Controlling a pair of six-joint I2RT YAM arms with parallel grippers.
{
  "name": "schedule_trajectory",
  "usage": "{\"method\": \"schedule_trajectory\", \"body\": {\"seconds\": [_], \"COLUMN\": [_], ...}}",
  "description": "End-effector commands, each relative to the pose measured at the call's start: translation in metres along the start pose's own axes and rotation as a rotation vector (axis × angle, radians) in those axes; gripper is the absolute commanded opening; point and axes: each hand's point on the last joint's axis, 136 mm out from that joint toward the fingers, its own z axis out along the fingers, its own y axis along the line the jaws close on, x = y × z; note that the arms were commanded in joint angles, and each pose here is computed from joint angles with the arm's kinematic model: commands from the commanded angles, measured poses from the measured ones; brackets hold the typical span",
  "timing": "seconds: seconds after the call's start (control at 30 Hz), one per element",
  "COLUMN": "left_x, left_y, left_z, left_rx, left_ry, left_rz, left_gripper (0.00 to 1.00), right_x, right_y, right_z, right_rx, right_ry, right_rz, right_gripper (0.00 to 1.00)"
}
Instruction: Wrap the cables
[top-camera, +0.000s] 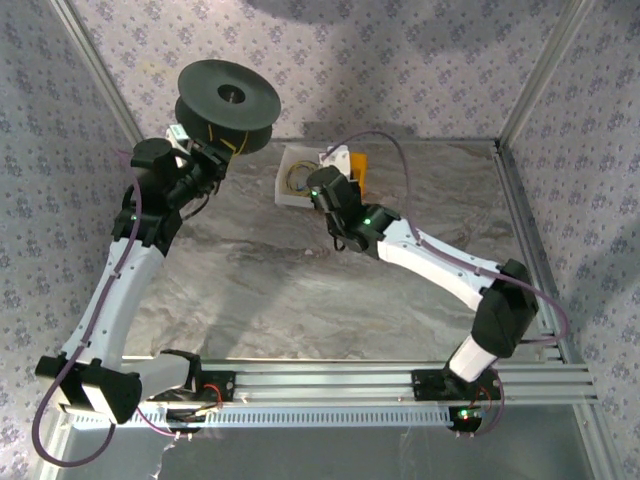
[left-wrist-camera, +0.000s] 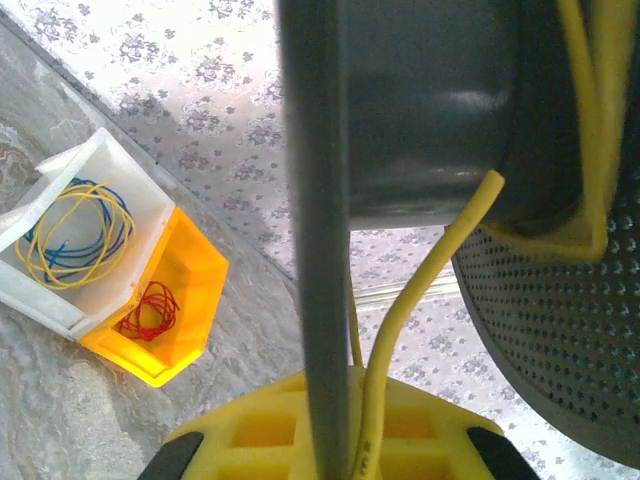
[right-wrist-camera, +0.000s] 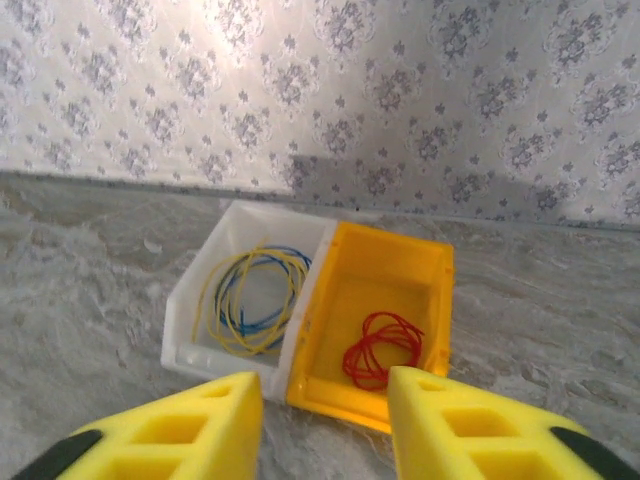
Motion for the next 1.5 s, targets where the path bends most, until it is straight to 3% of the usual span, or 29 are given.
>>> {"method": "schedule_trajectory", "body": {"seconds": [0.0, 0.13, 0.23, 0.3, 0.4, 0.53, 0.67, 0.8, 0.93, 1.2, 1.27, 1.47], "left_x": [-0.013, 0.005, 0.029, 0.047, 0.073, 0.102, 0.125, 0.125, 0.129, 0.148, 0.15, 0.153], "left_y": [-0.057, -0.058, -0.056, -0.049, -0.04, -0.038, -0.037, -0.022, 0.0, 0.012, 0.018, 0.031], "left_z": [-0.02, -0.012, -0.008, -0.008, -0.007, -0.005, -0.004, 0.003, 0.003, -0.007, -0.011, -0.013], "left_rx": [0.155, 0.146, 0.132, 0.095, 0.092, 0.172, 0.207, 0.122, -0.036, -0.087, -0.118, -0.2], "left_ry": [-0.055, 0.065, 0.181, 0.244, 0.316, 0.411, 0.468, 0.463, 0.485, 0.542, 0.557, 0.586], "left_rz": [0.139, 0.279, 0.42, 0.536, 0.667, 0.713, 0.79, 0.854, 1.048, 1.326, 1.405, 1.561], "left_gripper": [0.0, 0.0, 0.0, 0.0, 0.0, 0.0, 0.0, 0.0, 0.0, 0.0, 0.0, 0.0], "right_x": [-0.017, -0.016, -0.013, -0.022, -0.035, -0.05, -0.051, -0.046, -0.051, -0.065, -0.07, -0.072], "right_y": [-0.016, -0.035, -0.04, -0.037, -0.035, -0.033, -0.034, -0.045, -0.073, -0.1, -0.106, -0.104], "right_z": [-0.017, -0.026, -0.04, -0.056, -0.076, -0.085, -0.084, -0.087, -0.089, -0.077, -0.073, -0.058], "right_rx": [-0.11, -0.312, -0.561, -0.753, -0.929, -1.015, -1.012, -0.904, -0.692, -0.626, -0.606, -0.621], "right_ry": [-0.021, 0.02, 0.069, 0.078, 0.055, 0.02, 0.015, 0.027, 0.067, 0.096, 0.124, 0.243], "right_rz": [0.062, 0.151, 0.231, 0.321, 0.414, 0.496, 0.51, 0.408, 0.212, 0.16, 0.145, 0.141], "right_gripper": [0.48, 0.68, 0.89, 0.98, 1.0, 1.0, 1.0, 1.0, 1.0, 0.98, 0.94, 0.63]}}
